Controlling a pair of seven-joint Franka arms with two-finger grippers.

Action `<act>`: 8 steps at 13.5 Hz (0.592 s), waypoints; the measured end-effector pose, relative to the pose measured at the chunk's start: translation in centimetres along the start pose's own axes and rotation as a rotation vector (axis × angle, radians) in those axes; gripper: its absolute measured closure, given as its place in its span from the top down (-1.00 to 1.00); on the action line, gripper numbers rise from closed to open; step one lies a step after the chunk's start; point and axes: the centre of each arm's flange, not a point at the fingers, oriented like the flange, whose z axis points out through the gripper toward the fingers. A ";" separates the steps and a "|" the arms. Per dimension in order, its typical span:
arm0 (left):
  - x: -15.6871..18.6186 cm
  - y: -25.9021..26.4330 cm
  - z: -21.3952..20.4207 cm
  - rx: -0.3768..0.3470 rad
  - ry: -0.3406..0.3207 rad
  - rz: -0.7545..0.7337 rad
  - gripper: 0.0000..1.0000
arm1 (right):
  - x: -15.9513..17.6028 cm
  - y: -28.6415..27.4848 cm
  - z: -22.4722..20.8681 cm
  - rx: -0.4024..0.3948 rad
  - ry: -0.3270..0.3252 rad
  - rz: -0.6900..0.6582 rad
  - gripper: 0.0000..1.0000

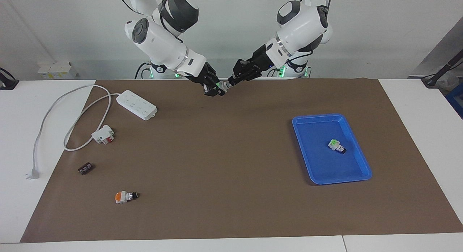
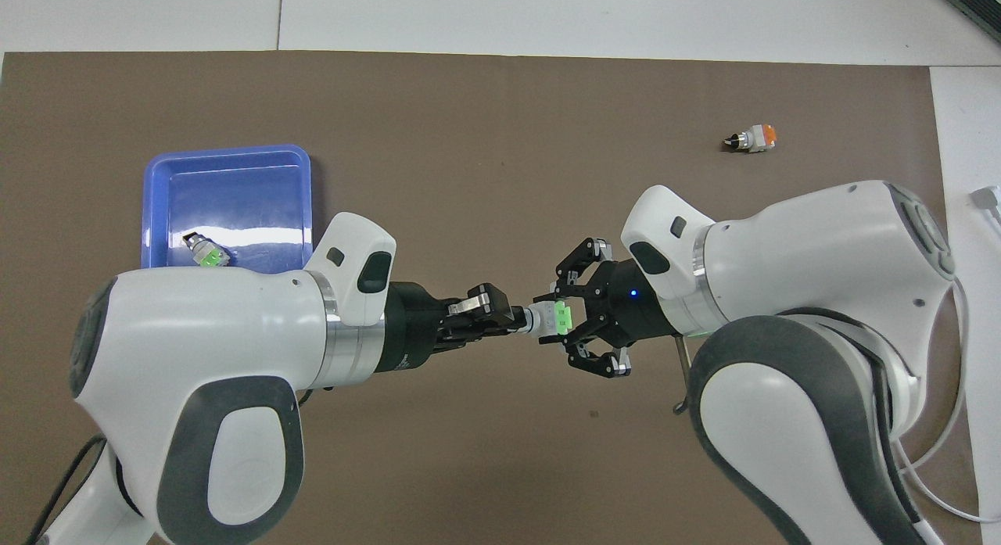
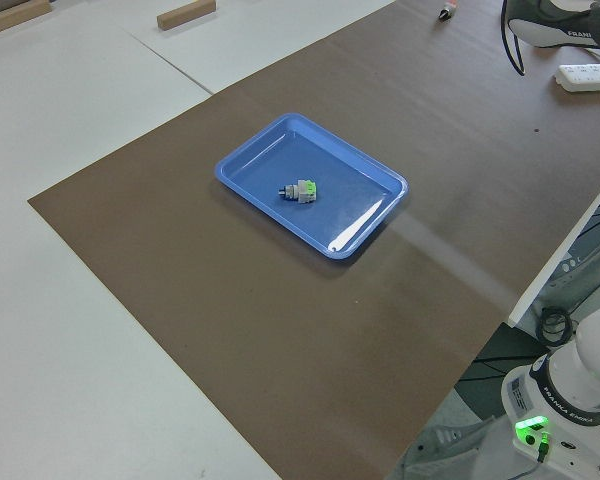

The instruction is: Turn and place switch with both arms

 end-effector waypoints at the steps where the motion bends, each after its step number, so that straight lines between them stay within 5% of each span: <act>1: 0.0 0.0 0.0 0.000 -0.001 -0.042 -0.57 | 0.0 0.0 0.0 0.000 0.000 0.000 -0.15; 8: 0.3 -0.1 -0.2 -0.014 -0.006 -0.302 -0.59 | 0.1 0.0 -0.1 -0.002 0.001 0.009 -0.15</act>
